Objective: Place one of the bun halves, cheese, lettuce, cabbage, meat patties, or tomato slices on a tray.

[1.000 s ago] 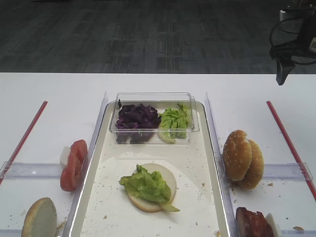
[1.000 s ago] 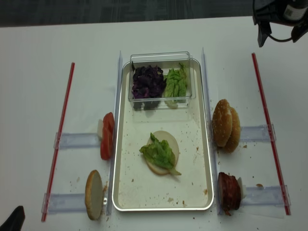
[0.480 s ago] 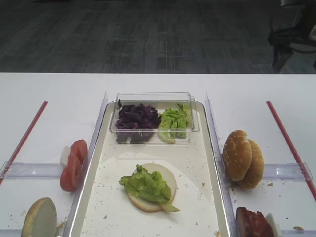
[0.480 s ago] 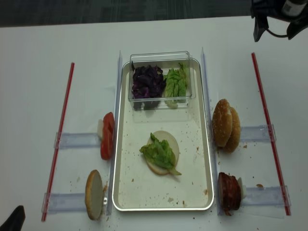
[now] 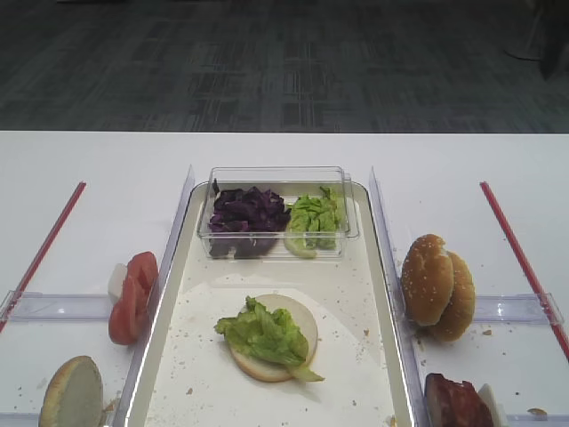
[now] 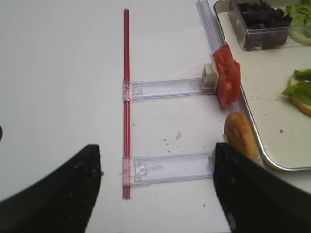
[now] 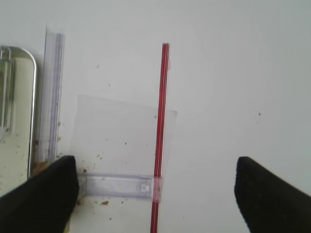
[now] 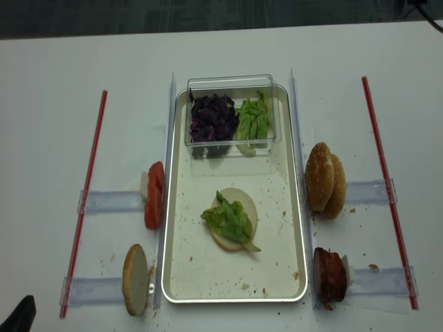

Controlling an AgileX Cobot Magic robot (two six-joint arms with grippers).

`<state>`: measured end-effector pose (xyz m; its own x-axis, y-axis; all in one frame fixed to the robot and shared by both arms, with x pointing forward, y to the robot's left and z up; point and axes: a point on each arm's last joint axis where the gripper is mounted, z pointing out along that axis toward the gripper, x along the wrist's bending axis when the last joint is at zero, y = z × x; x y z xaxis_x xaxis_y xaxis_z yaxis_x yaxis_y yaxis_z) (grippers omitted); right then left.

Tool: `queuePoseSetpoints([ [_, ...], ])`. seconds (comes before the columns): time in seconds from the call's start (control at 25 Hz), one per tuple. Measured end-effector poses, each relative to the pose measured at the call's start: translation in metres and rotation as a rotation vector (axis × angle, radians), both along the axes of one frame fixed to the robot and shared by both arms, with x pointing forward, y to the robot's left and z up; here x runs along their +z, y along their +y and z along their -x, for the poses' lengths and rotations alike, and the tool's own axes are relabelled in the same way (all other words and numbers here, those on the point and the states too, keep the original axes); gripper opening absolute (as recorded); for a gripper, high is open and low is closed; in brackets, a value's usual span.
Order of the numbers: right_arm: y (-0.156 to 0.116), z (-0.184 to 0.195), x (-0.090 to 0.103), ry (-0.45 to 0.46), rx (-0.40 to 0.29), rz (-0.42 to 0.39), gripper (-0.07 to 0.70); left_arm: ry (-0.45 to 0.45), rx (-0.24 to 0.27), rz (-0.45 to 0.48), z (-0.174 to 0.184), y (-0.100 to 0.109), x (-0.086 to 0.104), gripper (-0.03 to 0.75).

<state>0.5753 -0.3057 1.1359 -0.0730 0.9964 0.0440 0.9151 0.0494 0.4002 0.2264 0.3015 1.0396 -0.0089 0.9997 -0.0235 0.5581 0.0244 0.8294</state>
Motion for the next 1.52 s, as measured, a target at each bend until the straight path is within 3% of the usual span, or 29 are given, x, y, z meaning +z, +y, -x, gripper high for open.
queuePoseSetpoints([
  [0.24,0.002,0.058,0.002,0.012,0.001,0.002,0.664,0.0,0.0,0.0,0.0,0.0,0.0,0.454],
  [0.56,0.006,0.138,-0.021,0.027,-0.001,0.0,0.664,0.0,0.0,0.0,0.0,0.0,0.0,0.454],
  [1.12,0.011,0.264,-0.049,-0.221,-0.026,0.007,0.664,0.0,0.0,0.0,0.0,0.0,0.0,0.454],
  [1.52,0.012,0.32,-0.088,-0.384,-0.067,0.001,0.664,0.0,0.0,0.0,0.0,0.0,0.0,0.454],
])
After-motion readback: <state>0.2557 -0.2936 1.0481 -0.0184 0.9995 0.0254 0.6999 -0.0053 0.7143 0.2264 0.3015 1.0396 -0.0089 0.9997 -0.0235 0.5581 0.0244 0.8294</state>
